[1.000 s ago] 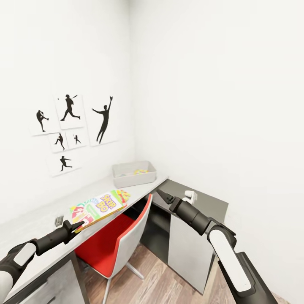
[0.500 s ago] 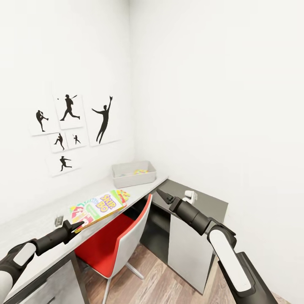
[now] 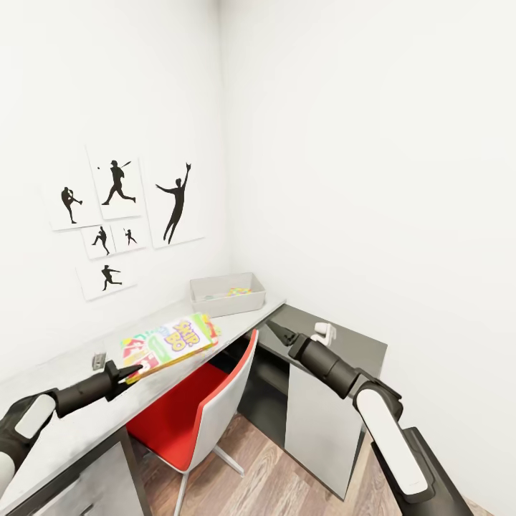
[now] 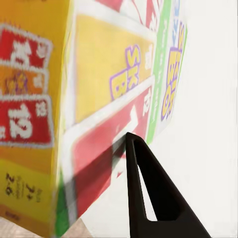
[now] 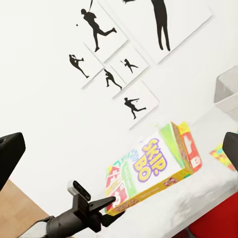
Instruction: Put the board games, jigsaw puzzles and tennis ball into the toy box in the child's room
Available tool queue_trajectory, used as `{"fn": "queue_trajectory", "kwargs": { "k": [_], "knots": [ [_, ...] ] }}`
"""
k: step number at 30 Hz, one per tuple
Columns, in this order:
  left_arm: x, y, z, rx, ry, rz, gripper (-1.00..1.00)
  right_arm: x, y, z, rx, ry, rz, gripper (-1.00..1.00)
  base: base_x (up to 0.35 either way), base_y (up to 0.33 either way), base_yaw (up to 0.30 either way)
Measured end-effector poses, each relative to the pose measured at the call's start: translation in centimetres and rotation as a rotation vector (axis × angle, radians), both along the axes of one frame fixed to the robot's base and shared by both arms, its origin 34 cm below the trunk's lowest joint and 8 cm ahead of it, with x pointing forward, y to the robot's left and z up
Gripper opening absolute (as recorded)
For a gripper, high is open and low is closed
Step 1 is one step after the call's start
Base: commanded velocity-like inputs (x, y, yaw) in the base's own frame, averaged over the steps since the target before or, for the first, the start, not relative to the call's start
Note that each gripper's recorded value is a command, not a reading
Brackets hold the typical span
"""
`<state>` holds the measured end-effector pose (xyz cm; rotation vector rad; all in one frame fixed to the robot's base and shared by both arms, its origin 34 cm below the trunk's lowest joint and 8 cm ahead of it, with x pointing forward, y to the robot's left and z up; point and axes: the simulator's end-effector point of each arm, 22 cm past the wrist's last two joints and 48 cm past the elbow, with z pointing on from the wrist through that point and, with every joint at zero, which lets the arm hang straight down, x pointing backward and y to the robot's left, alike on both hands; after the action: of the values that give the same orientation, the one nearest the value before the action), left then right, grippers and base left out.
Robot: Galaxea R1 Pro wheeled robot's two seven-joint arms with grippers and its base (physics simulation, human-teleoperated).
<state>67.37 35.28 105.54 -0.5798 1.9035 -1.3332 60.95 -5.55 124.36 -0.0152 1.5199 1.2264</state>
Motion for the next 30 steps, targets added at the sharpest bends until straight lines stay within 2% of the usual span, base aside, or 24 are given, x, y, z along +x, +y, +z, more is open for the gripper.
{"fn": "queue_trajectory", "kwargs": {
  "k": [4, 7, 17, 30],
  "knots": [
    [-0.2, 0.9, 2.6, 0.01, -0.016, -0.033, -1.0, 0.1, -0.4, -0.1, -0.01, 0.001, -0.005, 1.0, 0.0, 0.0, 0.0],
    [-0.3, 1.2, 3.4, 0.011, -0.018, -0.041, -1.0, 0.2, -0.8, -0.1, -0.01, 0.003, -0.008, 1.0, 0.0, 0.0, 0.0],
    [0.2, 1.7, 4.8, 0.019, -0.023, -0.045, -1.0, 0.5, -1.8, 0.1, 0.001, -0.003, -0.027, 1.0, 0.0, 0.0, 0.0],
    [0.1, 2.2, 5.0, 0.031, -0.024, -0.046, -1.0, 0.3, -1.5, -0.1, -0.008, 0.007, -0.011, 1.0, 0.0, 0.0, 0.0]
  ]
}}
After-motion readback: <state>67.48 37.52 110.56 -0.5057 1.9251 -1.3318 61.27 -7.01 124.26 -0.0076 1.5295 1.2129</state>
